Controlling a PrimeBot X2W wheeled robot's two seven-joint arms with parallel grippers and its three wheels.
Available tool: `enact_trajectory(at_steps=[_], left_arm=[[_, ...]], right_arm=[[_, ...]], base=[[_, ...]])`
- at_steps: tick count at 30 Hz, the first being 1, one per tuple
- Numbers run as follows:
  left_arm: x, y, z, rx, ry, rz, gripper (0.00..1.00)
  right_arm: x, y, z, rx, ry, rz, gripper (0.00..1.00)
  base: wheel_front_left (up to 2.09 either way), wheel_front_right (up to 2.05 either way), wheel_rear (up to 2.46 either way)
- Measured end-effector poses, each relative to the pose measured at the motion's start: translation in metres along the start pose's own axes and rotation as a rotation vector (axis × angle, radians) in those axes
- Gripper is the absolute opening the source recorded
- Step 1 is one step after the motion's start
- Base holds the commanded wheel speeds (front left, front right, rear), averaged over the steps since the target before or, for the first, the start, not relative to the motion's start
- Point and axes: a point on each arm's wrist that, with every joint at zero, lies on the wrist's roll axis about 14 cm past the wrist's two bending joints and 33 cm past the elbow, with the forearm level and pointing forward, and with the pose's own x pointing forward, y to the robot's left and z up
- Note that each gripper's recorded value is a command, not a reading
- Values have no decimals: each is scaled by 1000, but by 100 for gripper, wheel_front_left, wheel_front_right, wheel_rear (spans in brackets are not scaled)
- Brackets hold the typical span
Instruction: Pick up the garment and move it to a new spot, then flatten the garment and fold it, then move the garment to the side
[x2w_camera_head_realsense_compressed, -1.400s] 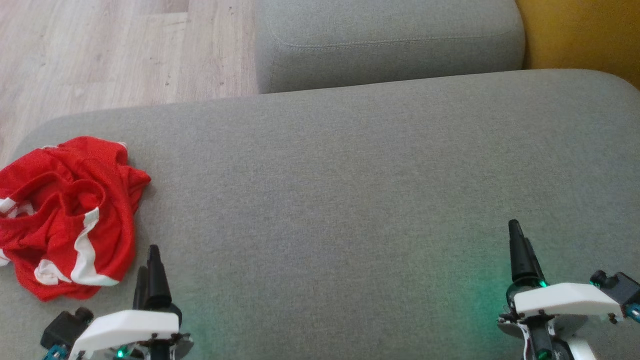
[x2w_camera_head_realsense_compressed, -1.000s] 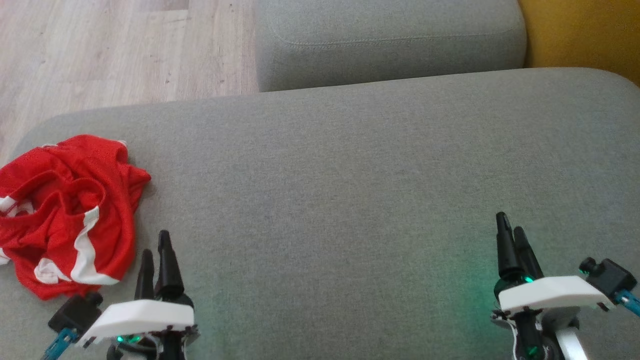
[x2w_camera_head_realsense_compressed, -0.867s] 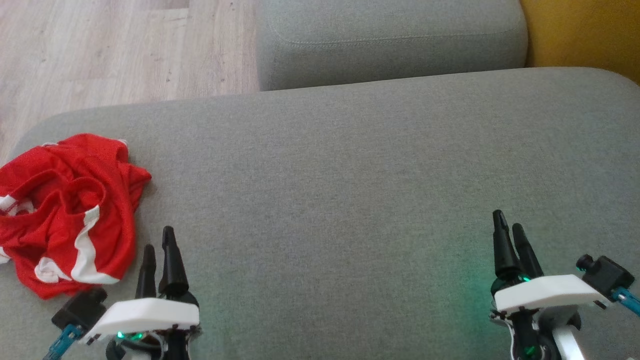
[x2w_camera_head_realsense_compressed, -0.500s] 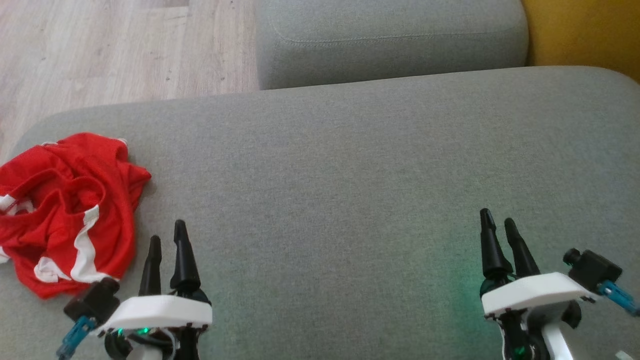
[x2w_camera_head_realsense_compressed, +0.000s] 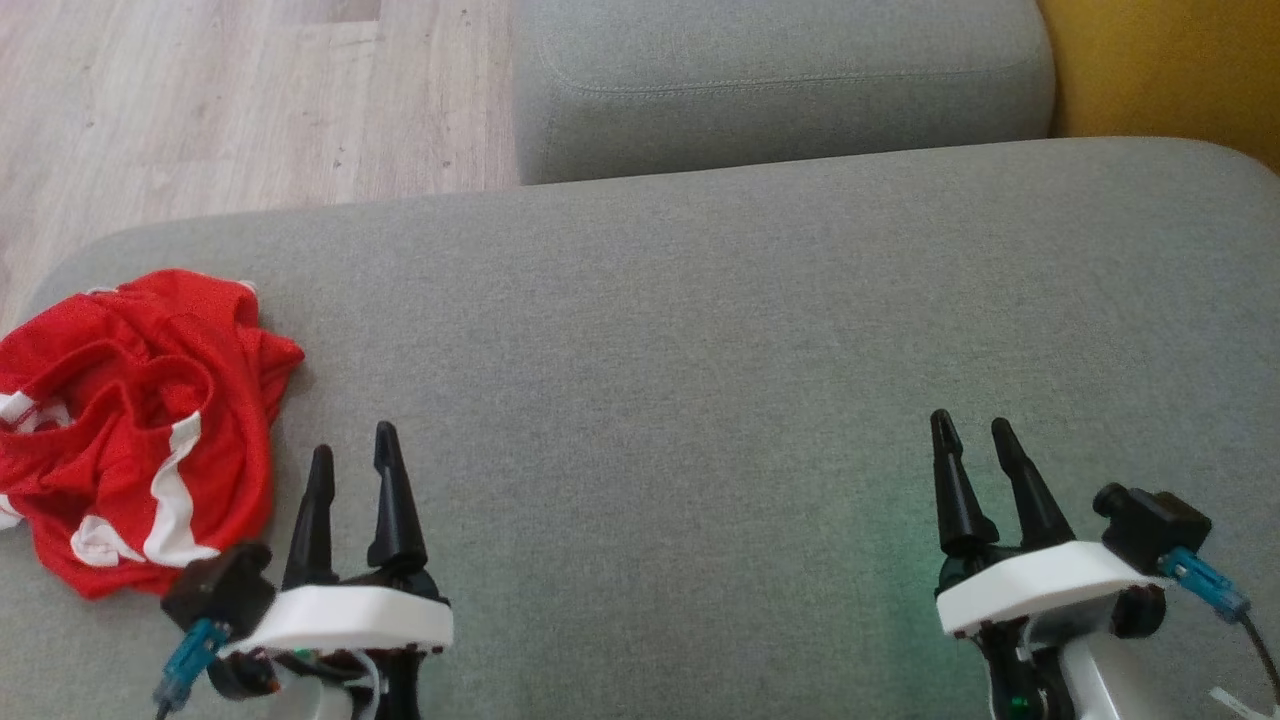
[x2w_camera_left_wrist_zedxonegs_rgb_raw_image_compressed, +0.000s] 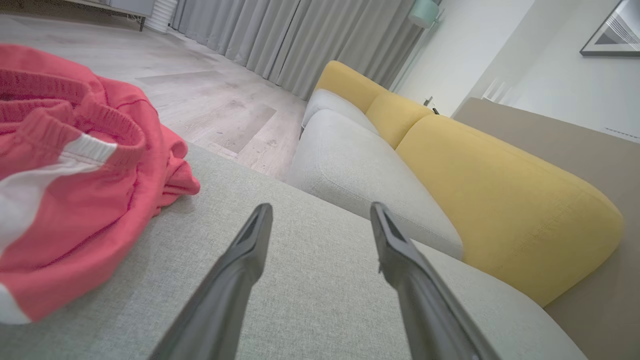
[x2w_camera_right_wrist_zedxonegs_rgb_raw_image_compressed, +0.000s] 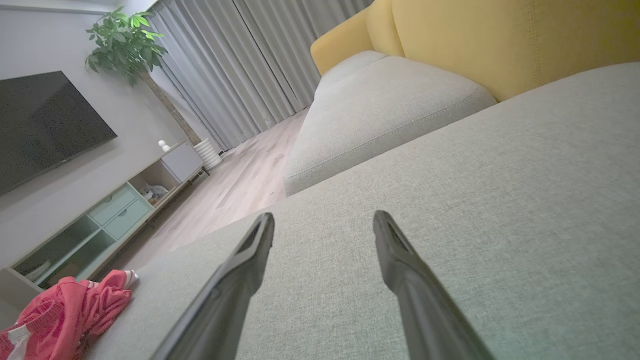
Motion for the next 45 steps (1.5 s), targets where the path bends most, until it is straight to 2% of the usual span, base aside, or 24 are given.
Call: enact_trajectory(at_steps=[16,34,38,45], left_arm=[[-2,-11,1,199,-36,-28,100],[0,-31,-1,395,-76,-105,100],[-1,-31,-3,436,-80,-108,100],[-2,-24,-13,444,-46,-87,100]], right_arm=[[4,12,3,-210,-20,57,100],[4,11,-2,-412,-19,81,100],[6,6,3,-433,-34,68,100],[6,1,4,-431,-31,53,100]], base=[[0,0,0],[0,0,0],[0,0,0],[0,0,0]])
